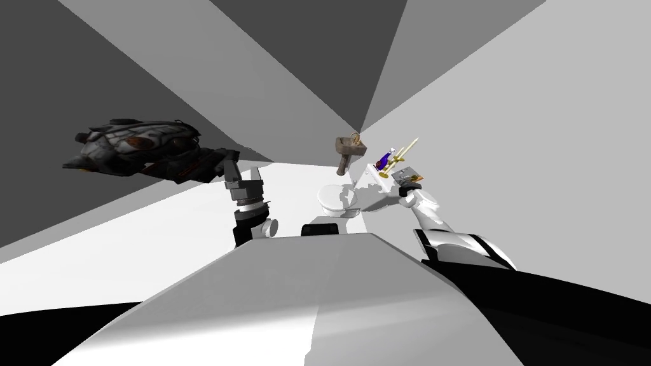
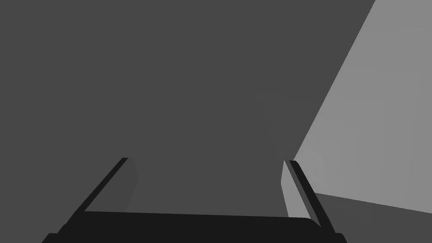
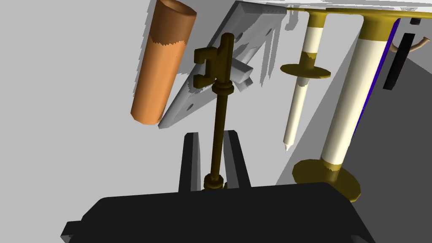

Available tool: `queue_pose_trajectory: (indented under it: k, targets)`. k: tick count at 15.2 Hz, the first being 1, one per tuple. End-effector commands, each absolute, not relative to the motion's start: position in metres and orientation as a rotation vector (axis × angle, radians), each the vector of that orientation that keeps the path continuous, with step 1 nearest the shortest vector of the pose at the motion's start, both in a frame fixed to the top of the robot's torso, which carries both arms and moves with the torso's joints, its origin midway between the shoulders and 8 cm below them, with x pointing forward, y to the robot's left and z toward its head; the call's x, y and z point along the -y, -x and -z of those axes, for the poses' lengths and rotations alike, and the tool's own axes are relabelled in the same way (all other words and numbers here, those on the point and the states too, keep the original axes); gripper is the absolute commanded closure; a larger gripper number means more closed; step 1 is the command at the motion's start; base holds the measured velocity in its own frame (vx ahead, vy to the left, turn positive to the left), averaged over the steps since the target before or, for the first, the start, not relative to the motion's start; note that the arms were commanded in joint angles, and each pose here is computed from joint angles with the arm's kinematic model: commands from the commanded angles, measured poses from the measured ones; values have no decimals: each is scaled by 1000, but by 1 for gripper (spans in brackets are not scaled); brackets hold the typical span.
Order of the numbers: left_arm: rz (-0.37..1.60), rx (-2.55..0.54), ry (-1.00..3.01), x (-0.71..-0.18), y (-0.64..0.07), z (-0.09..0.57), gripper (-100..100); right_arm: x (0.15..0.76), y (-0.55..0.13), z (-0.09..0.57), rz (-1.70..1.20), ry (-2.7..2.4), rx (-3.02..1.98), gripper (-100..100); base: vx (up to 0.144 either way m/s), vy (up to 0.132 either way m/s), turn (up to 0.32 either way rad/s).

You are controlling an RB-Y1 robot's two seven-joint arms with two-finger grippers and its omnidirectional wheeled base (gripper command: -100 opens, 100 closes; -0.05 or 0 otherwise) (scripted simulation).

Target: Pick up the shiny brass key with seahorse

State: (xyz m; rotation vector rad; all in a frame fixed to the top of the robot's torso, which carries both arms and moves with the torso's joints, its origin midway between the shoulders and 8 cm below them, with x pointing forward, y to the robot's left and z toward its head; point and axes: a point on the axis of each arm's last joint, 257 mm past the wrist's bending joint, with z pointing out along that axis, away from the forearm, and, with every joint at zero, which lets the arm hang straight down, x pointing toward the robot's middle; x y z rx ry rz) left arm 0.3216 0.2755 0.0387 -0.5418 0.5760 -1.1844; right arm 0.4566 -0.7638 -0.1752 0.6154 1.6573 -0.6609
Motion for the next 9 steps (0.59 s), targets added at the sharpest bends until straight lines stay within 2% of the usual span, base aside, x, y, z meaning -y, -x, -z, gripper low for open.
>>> queue_pose_trajectory:
  k: [1,9]
  targets:
    - [1184,-576,542,-275,-322,-39,0,776,-445,173,672,-636,-1649,100,-54,39,150]
    - [1184,-576,542,-275,-322,-39,0,806,-413,183,704,-687,-1651,100,-41,39,120]
